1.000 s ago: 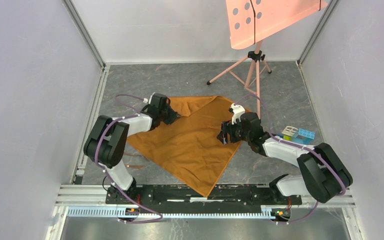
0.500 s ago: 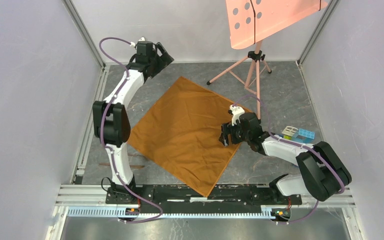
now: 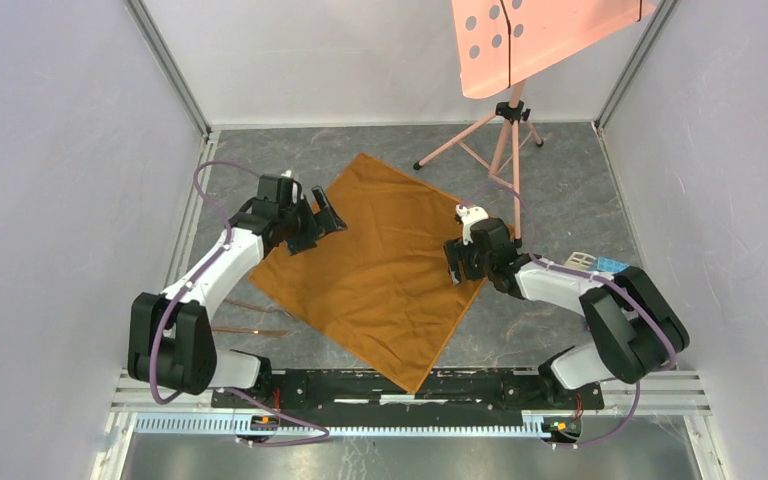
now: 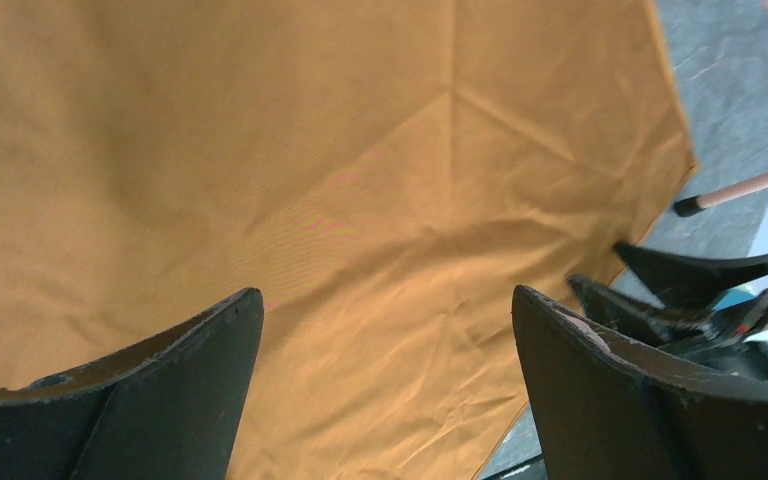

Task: Fold the napkin into a case and place the utensils inside
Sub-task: Smooth out the napkin at the center of the board.

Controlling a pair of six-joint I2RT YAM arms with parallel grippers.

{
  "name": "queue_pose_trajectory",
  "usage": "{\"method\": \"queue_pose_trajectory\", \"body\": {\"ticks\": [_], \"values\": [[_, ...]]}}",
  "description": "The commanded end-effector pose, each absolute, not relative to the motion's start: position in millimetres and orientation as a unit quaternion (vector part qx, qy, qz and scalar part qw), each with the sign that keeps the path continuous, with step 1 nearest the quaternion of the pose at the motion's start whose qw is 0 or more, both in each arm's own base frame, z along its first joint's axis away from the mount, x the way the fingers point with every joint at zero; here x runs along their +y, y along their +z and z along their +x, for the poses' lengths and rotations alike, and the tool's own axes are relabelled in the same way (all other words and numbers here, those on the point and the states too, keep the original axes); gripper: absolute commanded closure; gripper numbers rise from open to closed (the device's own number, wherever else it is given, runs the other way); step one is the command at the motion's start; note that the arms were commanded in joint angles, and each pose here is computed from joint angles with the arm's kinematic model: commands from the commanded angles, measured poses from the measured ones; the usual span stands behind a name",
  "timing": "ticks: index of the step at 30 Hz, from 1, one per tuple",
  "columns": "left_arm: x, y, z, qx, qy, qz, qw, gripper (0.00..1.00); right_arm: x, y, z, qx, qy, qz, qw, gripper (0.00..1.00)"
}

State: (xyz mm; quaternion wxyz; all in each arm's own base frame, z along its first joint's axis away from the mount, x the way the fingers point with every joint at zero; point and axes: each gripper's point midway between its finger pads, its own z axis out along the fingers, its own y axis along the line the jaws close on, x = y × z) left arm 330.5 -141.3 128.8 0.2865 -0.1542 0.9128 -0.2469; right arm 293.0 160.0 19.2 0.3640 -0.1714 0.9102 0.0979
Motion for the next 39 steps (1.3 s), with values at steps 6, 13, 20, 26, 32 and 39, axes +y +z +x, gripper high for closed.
{"method": "queue_pose_trajectory", "body": {"ticks": [6, 13, 20, 26, 32, 39], "values": [[-132.7, 129.1, 328.7, 0.900, -0.247, -0.166, 0.320, 0.00, 153.4, 15.0, 337.0, 0.911, 0.025, -0.158, 0.379, 0.21], [-122.8, 143.8, 321.6, 0.901, -0.237, -0.171, 0.319, 0.00, 165.2, 21.5, 367.7, 0.911, 0.008, -0.165, 0.379, 0.21], [-133.2, 137.0, 341.1, 0.887, -0.264, -0.225, 0.305, 0.00, 178.6, 72.0, 365.7, 0.899, -0.029, -0.188, 0.395, 0.16], [-146.0, 119.2, 377.0, 0.888, -0.275, -0.232, 0.286, 0.00, 178.3, 80.3, 361.9, 0.892, -0.013, -0.187, 0.410, 0.12], [-137.8, 94.5, 389.0, 0.906, -0.235, -0.205, 0.286, 0.00, 164.7, 56.2, 374.0, 0.896, -0.018, -0.179, 0.406, 0.24], [-116.5, 51.6, 392.4, 0.937, -0.151, -0.190, 0.252, 0.00, 156.7, 35.6, 376.3, 0.900, -0.030, -0.158, 0.406, 0.30]]}}
